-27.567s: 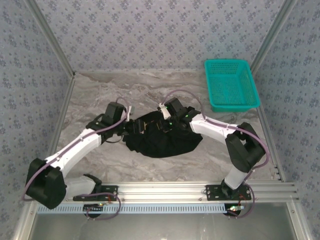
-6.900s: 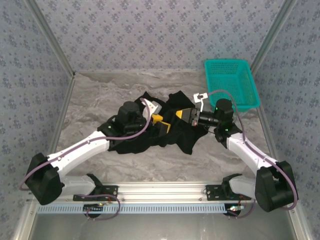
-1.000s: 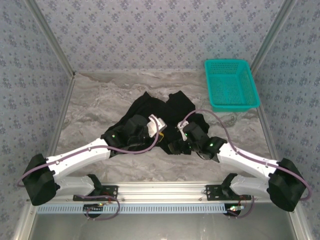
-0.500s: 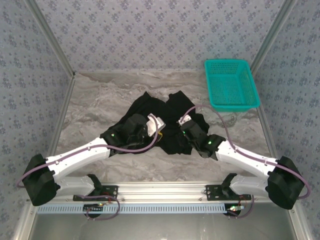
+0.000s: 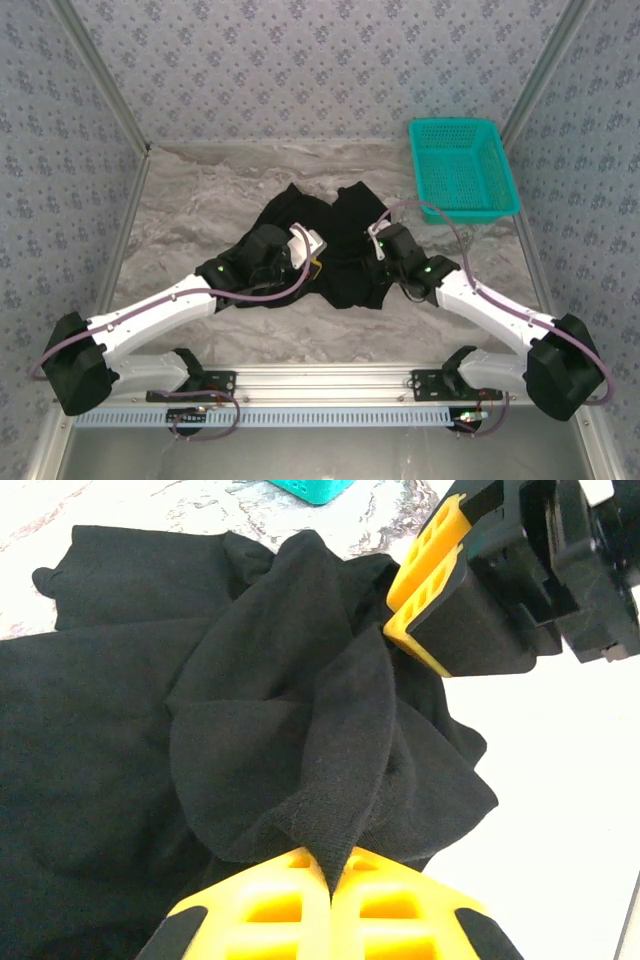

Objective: Fold the inside-out t-shirt

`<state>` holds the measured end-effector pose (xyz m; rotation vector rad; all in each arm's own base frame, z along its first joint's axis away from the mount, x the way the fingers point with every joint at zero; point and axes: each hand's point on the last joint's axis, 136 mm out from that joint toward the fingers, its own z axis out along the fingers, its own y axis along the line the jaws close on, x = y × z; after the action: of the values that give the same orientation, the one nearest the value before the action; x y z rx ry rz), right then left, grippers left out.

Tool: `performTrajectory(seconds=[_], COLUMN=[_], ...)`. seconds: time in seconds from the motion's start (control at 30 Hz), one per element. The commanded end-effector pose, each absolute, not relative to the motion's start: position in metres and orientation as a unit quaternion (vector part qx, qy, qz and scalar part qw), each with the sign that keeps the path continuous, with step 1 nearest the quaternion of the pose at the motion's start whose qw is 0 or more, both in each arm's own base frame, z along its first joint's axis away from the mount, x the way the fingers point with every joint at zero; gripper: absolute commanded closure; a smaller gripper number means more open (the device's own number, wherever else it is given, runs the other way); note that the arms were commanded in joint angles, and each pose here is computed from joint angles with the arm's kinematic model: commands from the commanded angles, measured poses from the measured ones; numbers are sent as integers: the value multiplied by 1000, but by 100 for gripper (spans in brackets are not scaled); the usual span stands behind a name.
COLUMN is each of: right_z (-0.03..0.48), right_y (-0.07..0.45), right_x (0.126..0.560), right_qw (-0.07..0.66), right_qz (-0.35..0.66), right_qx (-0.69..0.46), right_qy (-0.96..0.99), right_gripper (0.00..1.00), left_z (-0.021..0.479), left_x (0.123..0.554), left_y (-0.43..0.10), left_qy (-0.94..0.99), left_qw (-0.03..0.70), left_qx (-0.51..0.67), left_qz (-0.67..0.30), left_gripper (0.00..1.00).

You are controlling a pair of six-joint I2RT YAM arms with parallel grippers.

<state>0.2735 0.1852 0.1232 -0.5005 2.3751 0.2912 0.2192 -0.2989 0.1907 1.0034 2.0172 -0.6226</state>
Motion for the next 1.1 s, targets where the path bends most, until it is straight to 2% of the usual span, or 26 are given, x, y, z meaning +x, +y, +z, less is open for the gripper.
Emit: performTrajectory(seconds=[0.0,0.1,0.2,0.27,0.57,0.9,1.07], right_z=[140,143,140,138,116,111,110], right_y=[211,216,213,212,195,193,192], right_x=[263,266,269,271,276,268,261], right_qw=[314,296,289,286,279,269,274], right_qz=[242,306,321,319,264,285,286], right_qx=[-206,-186,-172,-168,-160,-163,-186], right_qy=[895,885,885,888,909,906,899], right_gripper=[70,71,73,73,60,63,59], left_z=[206,206,205,205,206,207,207], left_x=[219,220,220,220,220,220,221], left_y=[-301,-302,-302,-302,-302,-301,-301], left_qy=[787,786,787,787,786,786,786], left_qw=[400,400,400,400,400,402,402], left_qx=[390,393,393,392,393,392,393], left_qz=[-261,-260,-259,-260,-260,-258,-257], left_gripper=[100,100,100,100,100,100,100])
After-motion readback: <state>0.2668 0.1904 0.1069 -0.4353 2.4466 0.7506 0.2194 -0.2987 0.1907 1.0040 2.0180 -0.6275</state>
